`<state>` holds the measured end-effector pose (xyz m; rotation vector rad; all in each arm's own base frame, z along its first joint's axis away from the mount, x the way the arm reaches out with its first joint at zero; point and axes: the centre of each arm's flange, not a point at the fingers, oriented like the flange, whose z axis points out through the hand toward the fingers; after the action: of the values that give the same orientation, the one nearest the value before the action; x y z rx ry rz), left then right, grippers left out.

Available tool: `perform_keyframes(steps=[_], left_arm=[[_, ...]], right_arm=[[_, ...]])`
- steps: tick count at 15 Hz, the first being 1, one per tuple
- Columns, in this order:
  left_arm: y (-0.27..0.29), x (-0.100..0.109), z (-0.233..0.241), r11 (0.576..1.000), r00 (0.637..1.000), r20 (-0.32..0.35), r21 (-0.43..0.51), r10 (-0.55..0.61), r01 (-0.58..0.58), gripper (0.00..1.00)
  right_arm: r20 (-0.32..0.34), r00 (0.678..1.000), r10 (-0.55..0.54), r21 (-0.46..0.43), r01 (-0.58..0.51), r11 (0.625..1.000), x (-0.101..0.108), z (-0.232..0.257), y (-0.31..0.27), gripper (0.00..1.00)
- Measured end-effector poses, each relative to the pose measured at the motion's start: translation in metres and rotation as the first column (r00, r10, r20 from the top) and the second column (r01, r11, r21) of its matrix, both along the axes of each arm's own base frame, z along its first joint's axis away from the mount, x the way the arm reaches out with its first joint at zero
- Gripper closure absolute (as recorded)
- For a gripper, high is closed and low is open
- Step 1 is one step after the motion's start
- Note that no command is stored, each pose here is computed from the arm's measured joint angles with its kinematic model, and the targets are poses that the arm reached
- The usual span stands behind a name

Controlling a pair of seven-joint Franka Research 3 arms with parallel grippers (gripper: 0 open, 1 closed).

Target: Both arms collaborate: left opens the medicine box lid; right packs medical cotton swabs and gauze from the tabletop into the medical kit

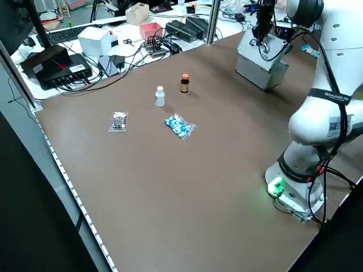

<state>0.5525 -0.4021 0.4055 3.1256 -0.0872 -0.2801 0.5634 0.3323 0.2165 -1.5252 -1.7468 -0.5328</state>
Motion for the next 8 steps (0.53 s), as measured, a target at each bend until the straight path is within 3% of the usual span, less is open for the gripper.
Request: perform_keyframes(steps=[8], left_arm=[[0.03, 0.014, -0.009, 1.0, 0.999, -0.037, -0.011, -0.011, 0.011, 0.84]], right_arm=[[0.003, 1.0, 0.001, 0.0, -0.001, 1.0, 0.0, 0.001, 0.001, 0.53]])
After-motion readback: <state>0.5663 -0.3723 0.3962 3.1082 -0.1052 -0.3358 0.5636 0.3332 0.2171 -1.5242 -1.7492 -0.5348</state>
